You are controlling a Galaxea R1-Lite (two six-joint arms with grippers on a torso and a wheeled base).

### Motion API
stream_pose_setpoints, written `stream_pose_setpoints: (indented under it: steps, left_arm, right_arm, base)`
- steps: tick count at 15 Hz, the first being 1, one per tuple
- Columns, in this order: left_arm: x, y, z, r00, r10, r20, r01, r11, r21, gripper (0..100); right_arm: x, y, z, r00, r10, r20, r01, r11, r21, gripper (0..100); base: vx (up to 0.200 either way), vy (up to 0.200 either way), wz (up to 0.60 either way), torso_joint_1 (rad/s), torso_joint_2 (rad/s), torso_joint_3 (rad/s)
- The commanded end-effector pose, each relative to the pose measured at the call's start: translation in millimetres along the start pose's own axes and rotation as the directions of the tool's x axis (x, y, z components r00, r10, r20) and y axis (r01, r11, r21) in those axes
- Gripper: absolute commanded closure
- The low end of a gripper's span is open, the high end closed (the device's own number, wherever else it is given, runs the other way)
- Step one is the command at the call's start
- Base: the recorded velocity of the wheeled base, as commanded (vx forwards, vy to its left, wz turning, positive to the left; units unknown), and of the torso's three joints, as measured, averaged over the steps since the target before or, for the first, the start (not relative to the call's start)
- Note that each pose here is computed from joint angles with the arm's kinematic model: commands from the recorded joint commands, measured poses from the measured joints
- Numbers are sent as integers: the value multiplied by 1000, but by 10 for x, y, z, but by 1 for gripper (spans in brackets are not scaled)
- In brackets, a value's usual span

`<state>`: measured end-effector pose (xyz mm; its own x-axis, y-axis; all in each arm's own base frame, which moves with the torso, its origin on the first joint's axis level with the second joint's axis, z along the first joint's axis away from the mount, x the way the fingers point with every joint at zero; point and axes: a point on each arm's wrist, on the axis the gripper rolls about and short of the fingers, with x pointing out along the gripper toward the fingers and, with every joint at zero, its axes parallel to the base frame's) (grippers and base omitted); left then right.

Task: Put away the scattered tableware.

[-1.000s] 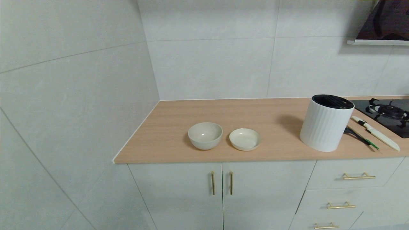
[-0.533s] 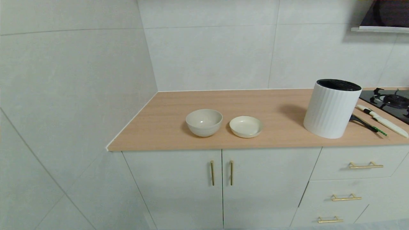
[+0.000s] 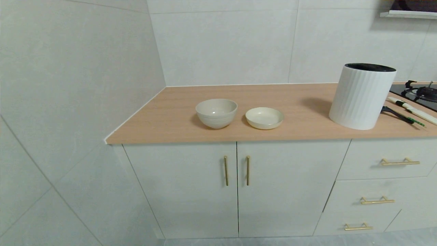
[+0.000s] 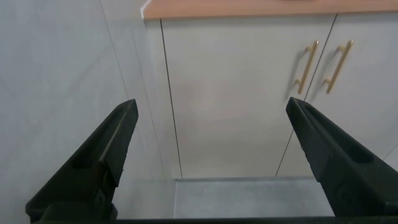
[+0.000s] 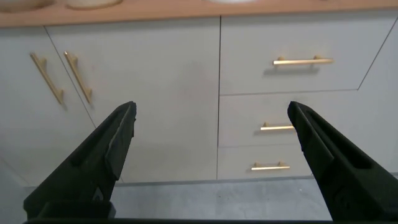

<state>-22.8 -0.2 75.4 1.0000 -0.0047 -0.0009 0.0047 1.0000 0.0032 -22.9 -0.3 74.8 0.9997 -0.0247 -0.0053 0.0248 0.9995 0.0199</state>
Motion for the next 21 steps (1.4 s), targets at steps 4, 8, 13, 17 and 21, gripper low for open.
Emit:
stream_pose_setpoints:
  steps: [4,8,13,17,21]
  left_arm:
    - [1,0,0,1000,0,-2,0,1000,0,0]
    - [1,0,0,1000,0,-2,0,1000,0,0]
    - [1,0,0,1000,0,-2,0,1000,0,0]
    - [1,0,0,1000,0,-2,0,1000,0,0]
    - [1,0,0,1000,0,-2,0,1000,0,0]
  right_arm:
    - [1,0,-1,1000,0,-2,0,1000,0,0]
    - [1,0,1,1000,0,-1,0,1000,0,0]
    - [1,0,1,1000,0,-1,0,1000,0,0]
    - [1,0,1,1000,-1,-1,1,1000,0,0]
    - [1,0,1,1000,0,-1,0,1000,0,0]
  base:
    - [0,0,0,-189,478,284]
    - [0,0,0,-172,470,295]
    - [0,0,0,-138,449,311]
    - [0,0,0,-35,129,92]
    - [0,0,0,0,0,0]
